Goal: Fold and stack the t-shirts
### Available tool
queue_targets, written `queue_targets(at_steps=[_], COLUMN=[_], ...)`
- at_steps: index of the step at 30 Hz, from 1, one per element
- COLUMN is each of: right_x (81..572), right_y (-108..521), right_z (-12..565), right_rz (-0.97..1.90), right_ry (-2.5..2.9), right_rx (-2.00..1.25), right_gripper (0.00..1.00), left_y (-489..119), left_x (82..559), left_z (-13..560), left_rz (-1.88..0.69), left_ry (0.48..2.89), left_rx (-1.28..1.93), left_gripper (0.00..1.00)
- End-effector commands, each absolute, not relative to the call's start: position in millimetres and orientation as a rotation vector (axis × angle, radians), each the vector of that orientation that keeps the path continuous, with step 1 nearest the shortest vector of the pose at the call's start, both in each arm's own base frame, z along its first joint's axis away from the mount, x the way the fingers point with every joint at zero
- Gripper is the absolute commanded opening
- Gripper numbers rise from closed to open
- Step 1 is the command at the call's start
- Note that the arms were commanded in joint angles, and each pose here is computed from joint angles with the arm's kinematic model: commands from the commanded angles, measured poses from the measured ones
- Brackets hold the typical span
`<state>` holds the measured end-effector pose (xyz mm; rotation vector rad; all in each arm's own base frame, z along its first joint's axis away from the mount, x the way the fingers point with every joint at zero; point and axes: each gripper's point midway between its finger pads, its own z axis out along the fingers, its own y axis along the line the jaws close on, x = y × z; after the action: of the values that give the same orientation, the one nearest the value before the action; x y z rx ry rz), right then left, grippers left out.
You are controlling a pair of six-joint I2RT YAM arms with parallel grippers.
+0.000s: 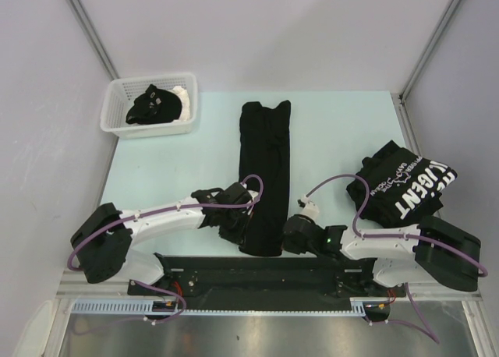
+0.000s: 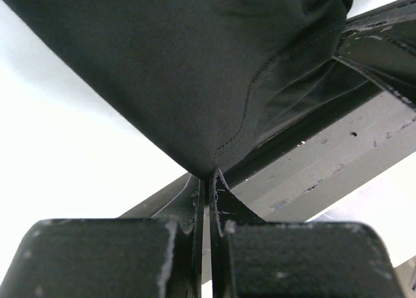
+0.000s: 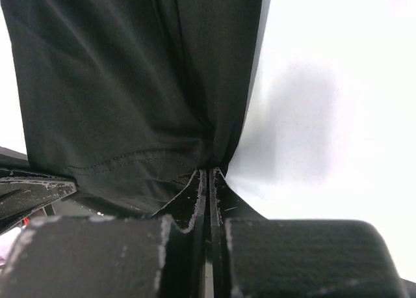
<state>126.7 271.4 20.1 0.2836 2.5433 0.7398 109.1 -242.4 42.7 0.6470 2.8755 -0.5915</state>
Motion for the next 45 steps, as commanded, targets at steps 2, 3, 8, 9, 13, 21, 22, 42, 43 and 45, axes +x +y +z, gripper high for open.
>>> queue_targets(at_steps=[2,3,8,9,13,21,22,42,43,45], right_x=[138,144,161,163,177,208,212,311,314,321], right_y=[266,265,251,250,243,242,242,240,240,238], right_z=[36,41,63,69,81,95,97,124,121,125], right_rz=[0.767,0.775,0.760,0.768,0.766,0.779,0.778,0.833,0.832,0.838], right_ry=[2.500,2.482,2.423,2.410,2.385,2.364,2.356,2.299,2.307,2.296], right_rx=[0.270,0.283,0.273,0.272,0.266,0.243,0.224,0.125,0.126,0.125], right_gripper=[0.00,0.00,0.00,0.00,0.00,0.00,0.00,0.00,0.00,0.00], left_y=[-249,-250,-249,-251,-252,-255,-254,-242,-242,-241], left_x=[127,133,149,152,165,191,194,276,279,289], left_z=[70,74,88,92,99,106,107,113,114,114], left_rz=[-0.582,-0.558,-0.509,-0.512,-0.490,-0.453,-0.450,-0.278,-0.271,-0.255], left_ry=[2.757,2.731,2.665,2.651,2.623,2.599,2.598,2.550,2.548,2.547], left_rx=[0.684,0.683,0.671,0.663,0.640,0.607,0.599,0.469,0.467,0.450], left_gripper=[0.00,0.00,0.00,0.00,0.00,0.00,0.00,0.00,0.00,0.00])
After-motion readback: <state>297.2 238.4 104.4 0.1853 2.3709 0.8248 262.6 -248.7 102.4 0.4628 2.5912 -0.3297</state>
